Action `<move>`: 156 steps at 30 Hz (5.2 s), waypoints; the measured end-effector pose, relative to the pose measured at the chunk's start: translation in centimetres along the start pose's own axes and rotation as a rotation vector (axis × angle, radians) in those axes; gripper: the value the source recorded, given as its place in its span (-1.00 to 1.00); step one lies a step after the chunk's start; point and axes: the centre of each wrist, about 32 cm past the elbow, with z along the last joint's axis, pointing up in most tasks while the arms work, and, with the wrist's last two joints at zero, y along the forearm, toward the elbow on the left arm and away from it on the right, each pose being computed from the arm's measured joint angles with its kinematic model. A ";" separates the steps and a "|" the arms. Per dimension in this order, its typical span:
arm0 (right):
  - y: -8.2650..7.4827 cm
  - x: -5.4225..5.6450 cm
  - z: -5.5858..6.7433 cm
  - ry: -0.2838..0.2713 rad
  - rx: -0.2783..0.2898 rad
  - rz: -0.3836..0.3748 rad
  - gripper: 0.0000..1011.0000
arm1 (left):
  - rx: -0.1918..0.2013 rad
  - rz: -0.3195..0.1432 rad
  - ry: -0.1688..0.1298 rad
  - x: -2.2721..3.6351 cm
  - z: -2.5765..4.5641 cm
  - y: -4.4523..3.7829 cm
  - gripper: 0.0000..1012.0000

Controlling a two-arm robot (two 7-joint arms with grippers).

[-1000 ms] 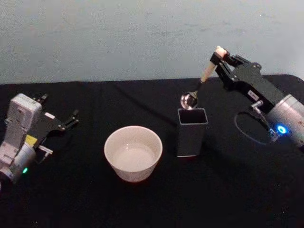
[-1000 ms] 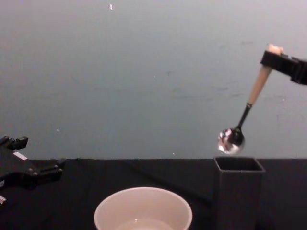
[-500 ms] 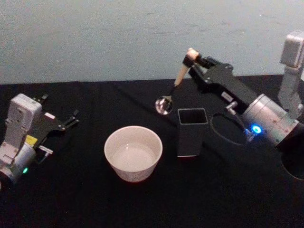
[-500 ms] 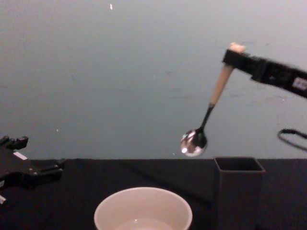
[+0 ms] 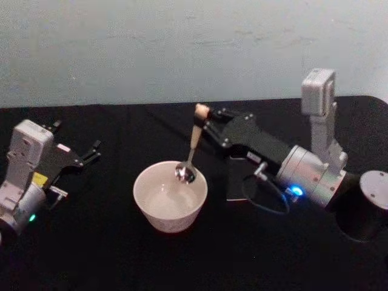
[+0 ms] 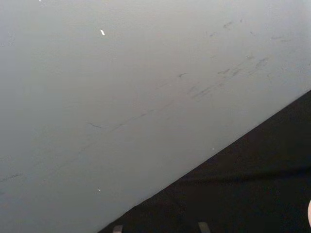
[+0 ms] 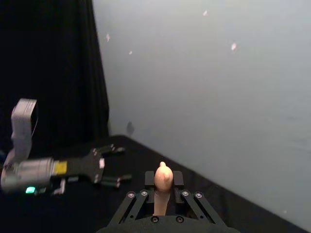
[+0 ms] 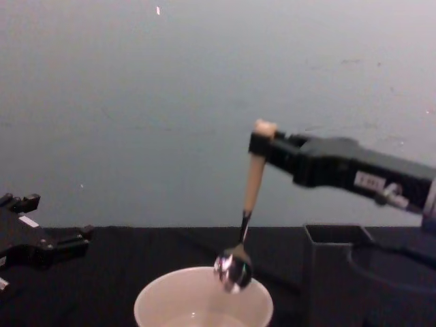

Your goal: Pick up the stirring spoon with one hand, stir inside the cup, then place it back in its original position.

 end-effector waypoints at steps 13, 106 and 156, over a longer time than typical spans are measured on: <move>0.5 -1.5 -2.0 -0.048 -0.103 0.083 -0.58 | 0.000 0.000 0.000 0.00 0.00 0.00 0.98; 4.9 -2.0 -3.0 0.062 -0.125 0.128 -0.58 | 0.000 0.000 0.000 0.00 0.00 0.00 0.98; 1.9 -1.8 -2.4 0.087 -0.135 0.110 -0.58 | 0.000 0.000 0.000 0.00 0.00 0.00 0.98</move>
